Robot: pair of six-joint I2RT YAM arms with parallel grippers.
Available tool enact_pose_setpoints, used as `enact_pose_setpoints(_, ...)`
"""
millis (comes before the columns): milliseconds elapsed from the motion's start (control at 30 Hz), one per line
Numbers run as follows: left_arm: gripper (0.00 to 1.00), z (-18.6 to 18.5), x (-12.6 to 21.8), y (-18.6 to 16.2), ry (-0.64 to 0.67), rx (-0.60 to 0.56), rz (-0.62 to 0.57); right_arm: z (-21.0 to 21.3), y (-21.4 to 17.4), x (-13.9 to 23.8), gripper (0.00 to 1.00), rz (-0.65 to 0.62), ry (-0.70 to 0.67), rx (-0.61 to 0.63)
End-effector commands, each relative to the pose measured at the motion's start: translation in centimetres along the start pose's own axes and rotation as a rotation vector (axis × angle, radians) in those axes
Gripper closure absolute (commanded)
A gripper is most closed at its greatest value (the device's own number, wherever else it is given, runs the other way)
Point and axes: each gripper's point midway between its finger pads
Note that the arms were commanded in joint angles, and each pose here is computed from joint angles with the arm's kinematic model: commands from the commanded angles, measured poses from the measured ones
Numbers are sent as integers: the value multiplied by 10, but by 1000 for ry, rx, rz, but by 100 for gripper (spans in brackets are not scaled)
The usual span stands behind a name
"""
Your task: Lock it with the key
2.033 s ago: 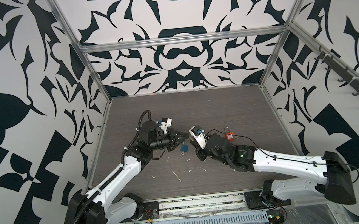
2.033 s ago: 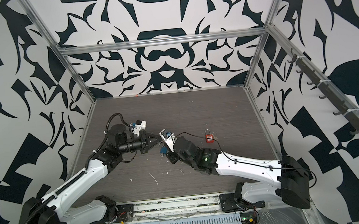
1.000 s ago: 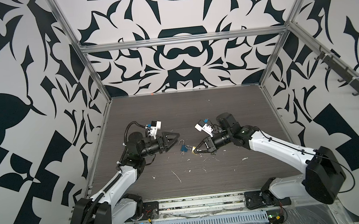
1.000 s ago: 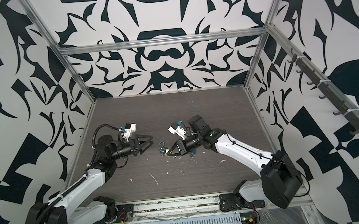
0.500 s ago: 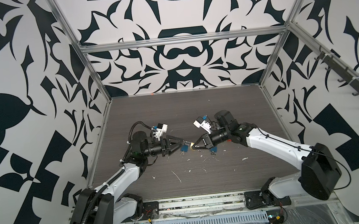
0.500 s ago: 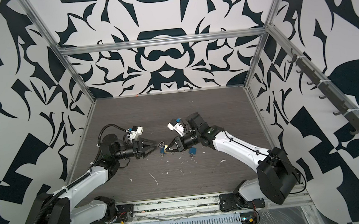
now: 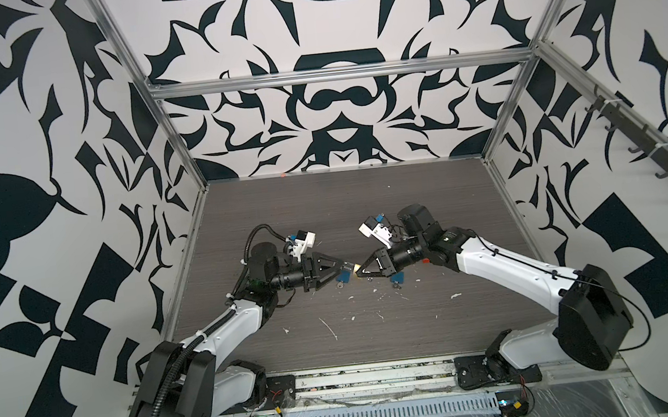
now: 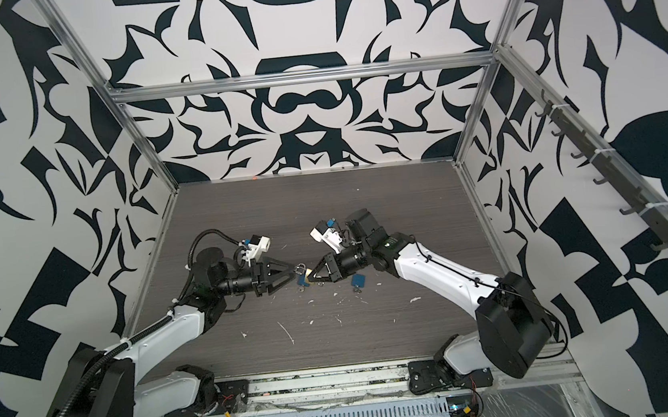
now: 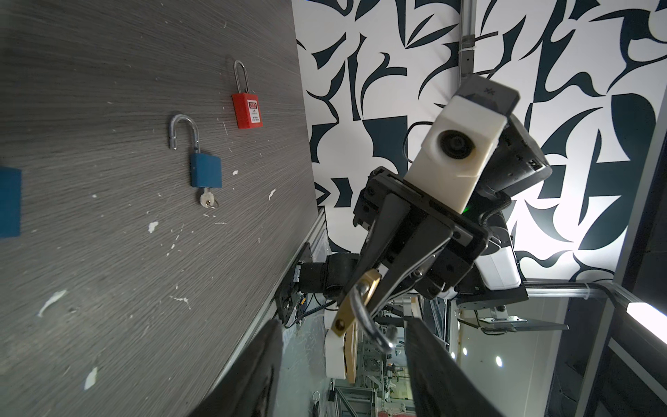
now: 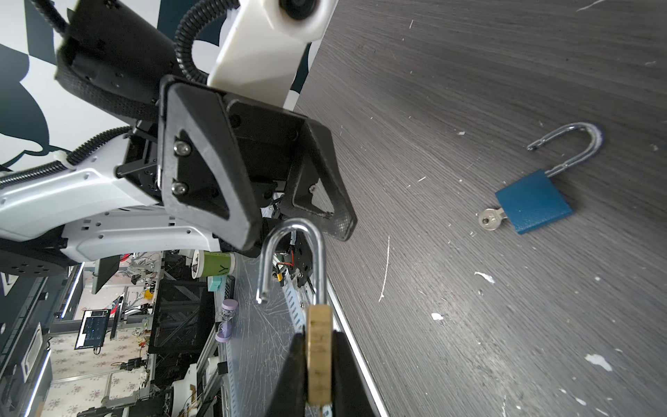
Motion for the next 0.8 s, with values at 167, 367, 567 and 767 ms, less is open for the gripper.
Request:
enact_pose_setpoints(167,51,-22,-11,4,-39,-65,24,14,13,2,100,-29,13,77)
enact_pose_setpoints(367,61,-17,-12,3,-33,-55,20,15,14,2,100,-31,24,83)
enact_pose_setpoints(567,68,-14,-12,5,-28,-44,9,17,12,2,100,-28,42,90)
enact_pose_setpoints(767,77,-13,-12,8,-32,-43,-6,22,11,2,100,-25,76,85)
Point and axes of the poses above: each gripper's point midway between its finger pads, its own x axis back along the fingers, its own z axis along the line the jaws close on, y = z × x, and after that the axes turned 2 degrees about -x, right-handed
